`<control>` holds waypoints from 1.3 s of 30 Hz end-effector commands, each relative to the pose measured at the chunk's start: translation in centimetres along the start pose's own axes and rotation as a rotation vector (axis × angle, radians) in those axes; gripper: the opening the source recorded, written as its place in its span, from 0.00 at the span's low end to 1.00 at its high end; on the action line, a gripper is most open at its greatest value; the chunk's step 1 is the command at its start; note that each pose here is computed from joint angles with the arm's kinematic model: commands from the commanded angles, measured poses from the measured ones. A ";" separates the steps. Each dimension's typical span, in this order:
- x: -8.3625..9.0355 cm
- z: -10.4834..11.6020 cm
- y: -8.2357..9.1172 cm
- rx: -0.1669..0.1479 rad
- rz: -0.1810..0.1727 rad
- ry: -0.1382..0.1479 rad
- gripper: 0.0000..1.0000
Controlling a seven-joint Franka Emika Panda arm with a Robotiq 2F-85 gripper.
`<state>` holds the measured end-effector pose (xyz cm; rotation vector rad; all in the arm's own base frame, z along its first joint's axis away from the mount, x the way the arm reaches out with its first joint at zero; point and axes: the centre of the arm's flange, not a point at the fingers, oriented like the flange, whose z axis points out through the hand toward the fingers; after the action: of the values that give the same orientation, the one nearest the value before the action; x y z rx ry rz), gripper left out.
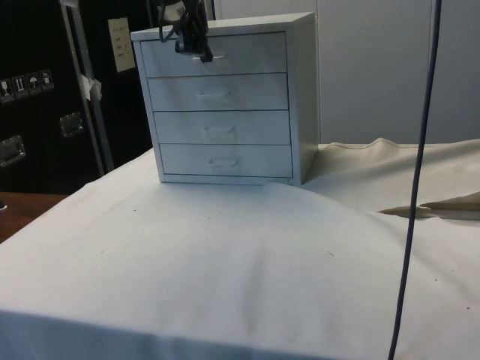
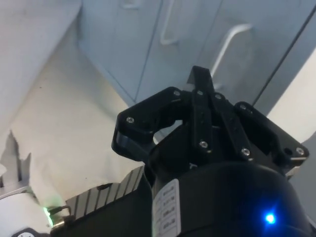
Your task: Open the drawer, then close it.
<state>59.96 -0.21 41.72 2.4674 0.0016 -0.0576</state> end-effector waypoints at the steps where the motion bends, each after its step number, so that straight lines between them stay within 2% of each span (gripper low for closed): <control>1: -0.2 -0.4 -0.4 0.023 0.001 0.006 0.00; 8: -0.3 -1.4 -1.5 0.068 0.005 0.011 0.00; 9: -0.1 -1.1 -1.3 0.055 0.005 0.008 0.00; 10: -0.2 -1.5 -1.6 0.073 0.005 0.011 0.00; 18: -0.2 -2.4 -2.9 0.124 0.007 0.016 0.00; 19: -0.1 -2.2 -2.8 0.110 0.007 0.012 0.00; 20: -0.2 -2.5 -3.0 0.131 0.008 0.016 0.00; 26: -0.2 -3.2 -3.9 0.174 0.012 0.022 0.00; 27: -0.1 -3.0 -3.9 0.161 0.011 0.018 0.00; 28: -0.2 -3.2 -4.0 0.180 0.014 0.021 0.00; 34: -0.2 -3.7 -4.6 0.225 0.019 0.027 0.00; 35: -0.1 -3.6 -4.7 0.205 0.018 0.021 0.00; 36: -0.1 -3.8 -4.7 0.231 0.019 0.029 0.00; 39: -0.1 -3.6 -4.6 0.231 0.022 0.026 0.00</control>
<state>60.00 5.71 41.62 2.6886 -0.0243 -0.0206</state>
